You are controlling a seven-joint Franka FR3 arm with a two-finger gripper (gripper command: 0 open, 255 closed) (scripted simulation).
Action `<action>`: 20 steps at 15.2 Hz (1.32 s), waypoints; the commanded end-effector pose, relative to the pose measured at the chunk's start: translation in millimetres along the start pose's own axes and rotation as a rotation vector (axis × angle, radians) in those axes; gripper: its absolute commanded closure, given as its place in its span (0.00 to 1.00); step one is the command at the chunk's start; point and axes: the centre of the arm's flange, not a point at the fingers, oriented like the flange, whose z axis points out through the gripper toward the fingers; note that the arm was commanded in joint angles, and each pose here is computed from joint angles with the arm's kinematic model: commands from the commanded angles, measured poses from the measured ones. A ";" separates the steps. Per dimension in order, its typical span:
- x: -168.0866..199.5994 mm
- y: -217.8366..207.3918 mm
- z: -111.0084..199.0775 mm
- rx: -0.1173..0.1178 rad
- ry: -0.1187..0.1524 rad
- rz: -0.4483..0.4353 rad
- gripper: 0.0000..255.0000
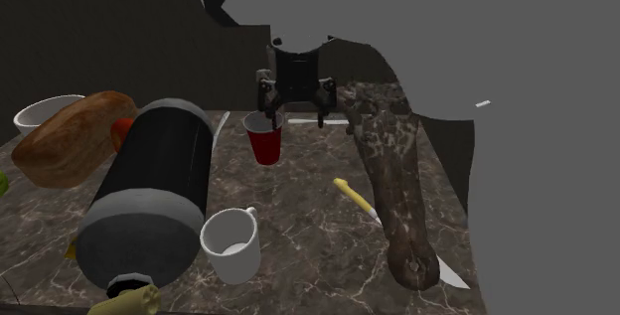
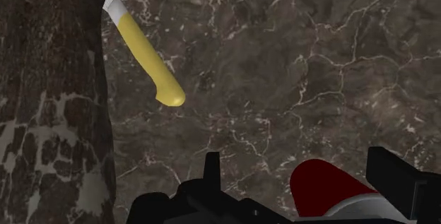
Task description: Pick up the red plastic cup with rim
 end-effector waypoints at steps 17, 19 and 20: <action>105.5 -27.8 54.9 0.034 0.006 0.002 0.00; 105.0 -28.0 54.3 0.034 0.006 0.002 1.00; 104.9 -28.0 54.4 0.034 0.006 0.002 1.00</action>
